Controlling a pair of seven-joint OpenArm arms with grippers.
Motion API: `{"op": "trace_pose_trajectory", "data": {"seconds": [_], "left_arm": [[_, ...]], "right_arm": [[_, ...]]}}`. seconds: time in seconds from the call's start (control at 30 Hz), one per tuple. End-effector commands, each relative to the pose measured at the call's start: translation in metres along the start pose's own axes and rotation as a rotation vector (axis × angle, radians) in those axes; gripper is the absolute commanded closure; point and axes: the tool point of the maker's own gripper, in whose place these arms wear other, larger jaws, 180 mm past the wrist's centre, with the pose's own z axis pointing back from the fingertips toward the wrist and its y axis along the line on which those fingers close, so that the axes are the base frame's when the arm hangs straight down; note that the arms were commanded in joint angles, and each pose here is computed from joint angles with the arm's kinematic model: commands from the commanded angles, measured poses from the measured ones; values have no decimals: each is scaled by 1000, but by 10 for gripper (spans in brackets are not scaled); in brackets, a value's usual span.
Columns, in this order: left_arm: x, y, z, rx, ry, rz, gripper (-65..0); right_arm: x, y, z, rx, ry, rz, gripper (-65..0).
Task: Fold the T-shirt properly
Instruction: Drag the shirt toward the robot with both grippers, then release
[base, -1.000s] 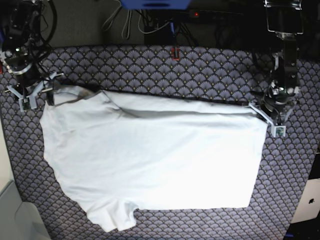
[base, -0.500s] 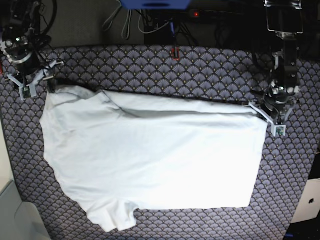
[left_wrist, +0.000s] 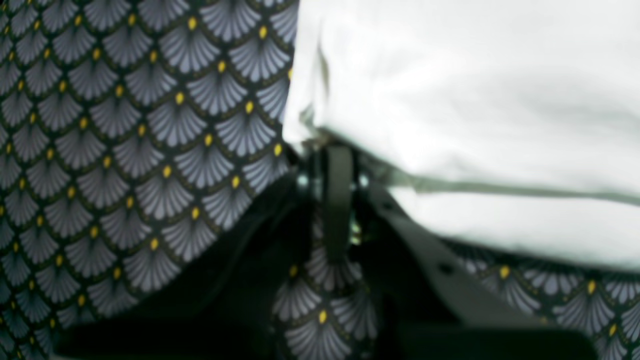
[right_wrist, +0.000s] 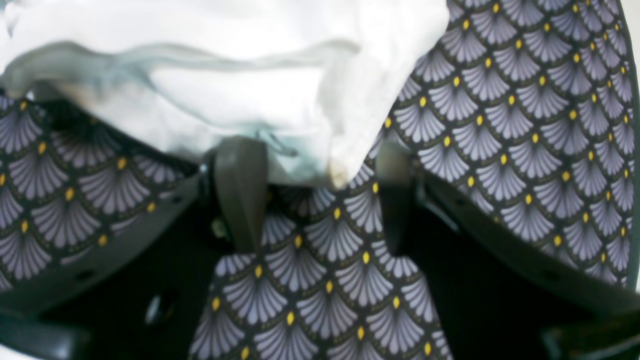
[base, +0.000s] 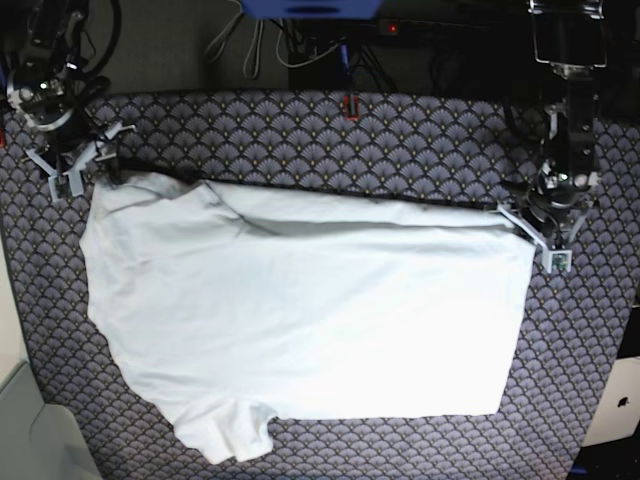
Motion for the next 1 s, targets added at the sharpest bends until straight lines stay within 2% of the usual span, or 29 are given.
{"op": "trace_pose_trajectory", "data": {"seconds": [0.0, 0.2, 0.27, 0.37, 0.5, 0.6, 0.67, 0.77, 0.97], "left_arm": [[15, 8, 3, 19, -42, -13, -5], [15, 7, 3, 18, -41, -14, -5], [15, 7, 3, 18, -41, -14, -5], [15, 8, 3, 19, -42, -13, -5], [15, 7, 3, 18, -40, -14, -5], [13, 7, 3, 17, -37, -16, -5], [0, 8, 5, 18, 0, -18, -5], [0, 7, 12, 15, 22, -31, -5], [1, 0, 29, 0, 35, -60, -5]], "right_arm": [[17, -3, 0, -1, -56, 9, -359], [17, -3, -3, 1, -55, 1, -356], [17, -3, -3, 1, -55, 1, -335], [17, -2, -3, 4, -55, 2, -229], [15, -1, -3, 5, -49, 1, -9], [14, -2, -1, 4, -47, 8, 0], [5, 1, 3, 15, -27, 12, 0], [11, 11, 14, 76, -53, 68, 0], [22, -4, 38, 4, -83, 92, 0]]}}
